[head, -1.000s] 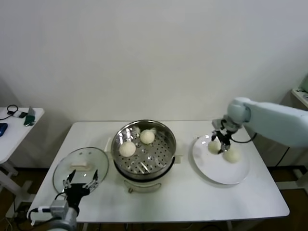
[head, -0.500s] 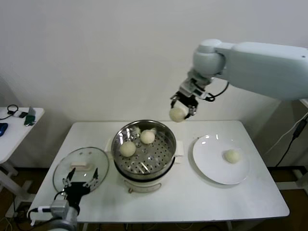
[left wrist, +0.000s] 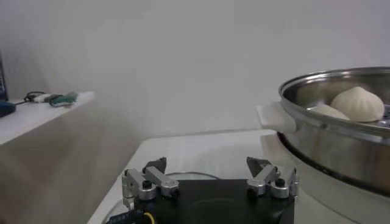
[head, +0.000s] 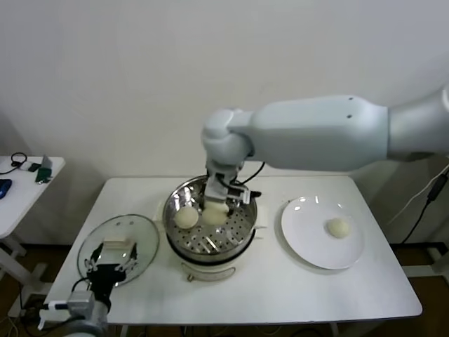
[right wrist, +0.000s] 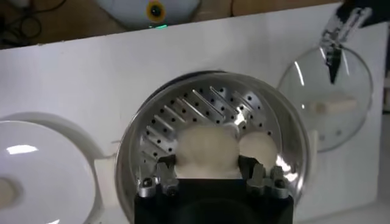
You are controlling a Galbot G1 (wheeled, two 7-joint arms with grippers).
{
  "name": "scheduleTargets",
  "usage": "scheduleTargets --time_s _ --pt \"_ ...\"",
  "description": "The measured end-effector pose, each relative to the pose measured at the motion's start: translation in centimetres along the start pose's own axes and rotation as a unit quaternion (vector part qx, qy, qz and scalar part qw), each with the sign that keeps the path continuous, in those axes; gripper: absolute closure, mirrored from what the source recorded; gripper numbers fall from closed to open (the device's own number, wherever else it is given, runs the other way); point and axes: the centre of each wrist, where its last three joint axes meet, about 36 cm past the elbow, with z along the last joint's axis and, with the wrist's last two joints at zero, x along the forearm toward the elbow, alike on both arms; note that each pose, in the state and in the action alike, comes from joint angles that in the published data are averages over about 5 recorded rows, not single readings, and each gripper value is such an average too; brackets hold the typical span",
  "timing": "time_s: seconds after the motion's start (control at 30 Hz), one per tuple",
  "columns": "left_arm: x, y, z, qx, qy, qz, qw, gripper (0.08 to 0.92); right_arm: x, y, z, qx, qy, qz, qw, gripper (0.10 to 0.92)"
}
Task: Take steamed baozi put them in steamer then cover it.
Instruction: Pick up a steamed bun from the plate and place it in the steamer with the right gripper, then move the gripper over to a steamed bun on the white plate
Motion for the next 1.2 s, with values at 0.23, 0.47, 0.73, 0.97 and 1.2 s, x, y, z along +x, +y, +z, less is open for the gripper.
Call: scheduleTargets --time_s 0.23,0.47,0.73,0.97,1.2 --pt "0.2 0.2 0.2 0.000 0.000 -0.008 1.000 0.177 -4.3 -1.2 -1.4 0.021 -0.013 -0.007 1.000 0.335" --pt "0.4 0.4 0.3 0.000 0.001 -0.010 1.000 0.177 -6.6 -2.0 -1.9 0.030 -0.013 -0.011 0.999 0.335" --pt "0.5 0.3 0.3 0.000 0.000 -0.010 1.000 0.177 -7.8 -2.0 -1.8 0.028 -0.014 -0.010 0.999 0.309" --pt "0.5 0.2 0.2 0.001 -0.001 -0.009 1.000 0.177 -7.6 -1.8 -1.5 0.020 -0.021 -0.003 1.000 0.204" --pt "0.3 0.1 -0.2 0.001 -0.005 -0.009 1.000 0.177 -4.2 -0.2 1.6 -0.030 -0.017 -0.001 0.999 0.199"
